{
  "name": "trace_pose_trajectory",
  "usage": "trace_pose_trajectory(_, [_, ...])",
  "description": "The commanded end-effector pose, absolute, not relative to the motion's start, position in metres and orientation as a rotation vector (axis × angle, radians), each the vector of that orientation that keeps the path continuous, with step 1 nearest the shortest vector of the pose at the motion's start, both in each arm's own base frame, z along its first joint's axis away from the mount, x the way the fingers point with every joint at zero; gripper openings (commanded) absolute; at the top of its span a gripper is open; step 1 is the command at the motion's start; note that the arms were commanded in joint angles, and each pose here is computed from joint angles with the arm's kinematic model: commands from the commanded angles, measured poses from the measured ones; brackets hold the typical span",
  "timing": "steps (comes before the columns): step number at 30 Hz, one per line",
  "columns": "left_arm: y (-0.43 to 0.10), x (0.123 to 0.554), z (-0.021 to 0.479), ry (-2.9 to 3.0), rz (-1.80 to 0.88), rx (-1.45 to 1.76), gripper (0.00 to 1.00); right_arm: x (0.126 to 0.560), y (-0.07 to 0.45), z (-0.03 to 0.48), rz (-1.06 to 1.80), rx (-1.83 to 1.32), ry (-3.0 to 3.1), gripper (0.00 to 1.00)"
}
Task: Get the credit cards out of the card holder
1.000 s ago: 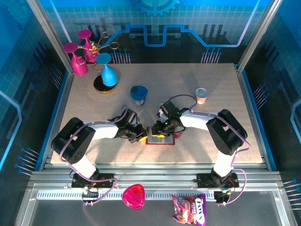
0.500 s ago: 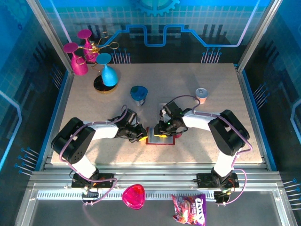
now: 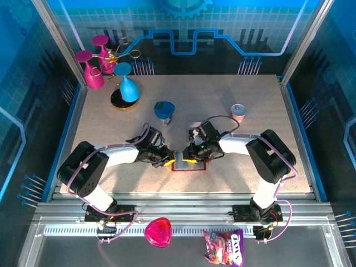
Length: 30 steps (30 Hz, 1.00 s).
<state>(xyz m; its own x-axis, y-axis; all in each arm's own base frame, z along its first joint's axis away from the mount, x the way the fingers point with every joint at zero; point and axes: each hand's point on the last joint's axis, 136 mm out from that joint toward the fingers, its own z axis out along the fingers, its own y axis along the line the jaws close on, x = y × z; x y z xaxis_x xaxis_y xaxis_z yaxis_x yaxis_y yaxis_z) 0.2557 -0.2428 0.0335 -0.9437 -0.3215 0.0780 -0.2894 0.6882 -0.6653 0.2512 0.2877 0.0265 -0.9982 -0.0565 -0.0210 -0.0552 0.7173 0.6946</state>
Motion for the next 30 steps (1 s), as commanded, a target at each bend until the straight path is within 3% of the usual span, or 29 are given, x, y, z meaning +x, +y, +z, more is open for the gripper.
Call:
trace_pose_trajectory(1, [-0.253, 0.261, 0.057, 2.806, -1.154, -0.474, 0.18, 0.243, 0.28, 0.015, -1.159, 0.056, -2.882, 0.32])
trace_pose_trajectory(18, [-0.268, 0.264, 0.041, 2.852, -1.151, -0.467, 0.3, 0.245, 0.276, 0.014, -1.248, 0.022, -2.851, 0.31])
trace_pose_trajectory(30, [-0.271, 0.261, 0.029, 2.879, -1.142, -0.466, 0.32, 0.244, 0.276, 0.012, -1.25, 0.004, -2.841, 0.29])
